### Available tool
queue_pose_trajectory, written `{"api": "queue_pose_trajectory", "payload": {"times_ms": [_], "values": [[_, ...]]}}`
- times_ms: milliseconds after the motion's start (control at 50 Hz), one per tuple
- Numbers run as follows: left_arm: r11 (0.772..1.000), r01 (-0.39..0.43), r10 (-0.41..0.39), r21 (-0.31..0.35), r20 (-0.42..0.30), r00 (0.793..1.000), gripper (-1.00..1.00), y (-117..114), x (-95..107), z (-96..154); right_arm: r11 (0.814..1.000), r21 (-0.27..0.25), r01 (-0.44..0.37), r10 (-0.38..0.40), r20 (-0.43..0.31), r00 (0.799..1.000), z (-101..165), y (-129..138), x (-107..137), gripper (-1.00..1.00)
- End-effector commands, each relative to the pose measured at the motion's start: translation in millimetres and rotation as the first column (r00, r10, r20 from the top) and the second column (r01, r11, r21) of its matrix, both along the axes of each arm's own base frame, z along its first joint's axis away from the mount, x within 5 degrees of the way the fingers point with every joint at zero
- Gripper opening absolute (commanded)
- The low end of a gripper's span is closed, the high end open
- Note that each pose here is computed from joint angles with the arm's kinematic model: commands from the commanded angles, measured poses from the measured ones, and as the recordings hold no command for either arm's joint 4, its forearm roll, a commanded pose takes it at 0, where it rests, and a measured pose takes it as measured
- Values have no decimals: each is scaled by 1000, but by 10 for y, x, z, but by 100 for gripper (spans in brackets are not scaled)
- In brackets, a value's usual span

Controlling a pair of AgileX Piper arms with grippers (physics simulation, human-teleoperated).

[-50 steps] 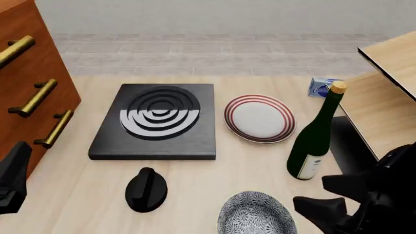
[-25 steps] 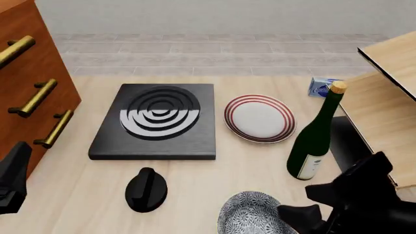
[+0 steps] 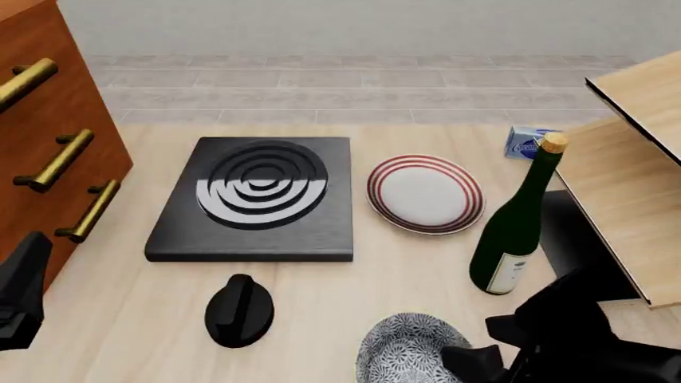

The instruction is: Put the bowl on the stove.

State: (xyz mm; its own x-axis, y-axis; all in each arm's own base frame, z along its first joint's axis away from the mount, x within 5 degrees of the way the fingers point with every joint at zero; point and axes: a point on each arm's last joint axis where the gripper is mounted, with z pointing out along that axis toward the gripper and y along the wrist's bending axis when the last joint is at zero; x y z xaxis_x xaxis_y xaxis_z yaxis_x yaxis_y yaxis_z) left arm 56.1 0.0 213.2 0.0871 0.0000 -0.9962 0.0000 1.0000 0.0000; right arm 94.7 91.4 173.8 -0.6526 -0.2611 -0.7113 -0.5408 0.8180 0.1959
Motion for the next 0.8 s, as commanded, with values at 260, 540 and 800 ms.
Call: {"api": "queue_pose_trajectory", "payload": {"times_ms": [260,540,800], "values": [[1000,0,0,0,0,1000,100,0,0,0,1000,-2,1,-1,-32,999,-257,79,43,100],[1000,0,0,0,0,1000,100,0,0,0,1000,-12,13,-13,-52,999,-431,89,64,100],[1000,0,0,0,0,1000,100,0,0,0,1000,-10,10,-10,-56,998,-459,101,62,100]]}}
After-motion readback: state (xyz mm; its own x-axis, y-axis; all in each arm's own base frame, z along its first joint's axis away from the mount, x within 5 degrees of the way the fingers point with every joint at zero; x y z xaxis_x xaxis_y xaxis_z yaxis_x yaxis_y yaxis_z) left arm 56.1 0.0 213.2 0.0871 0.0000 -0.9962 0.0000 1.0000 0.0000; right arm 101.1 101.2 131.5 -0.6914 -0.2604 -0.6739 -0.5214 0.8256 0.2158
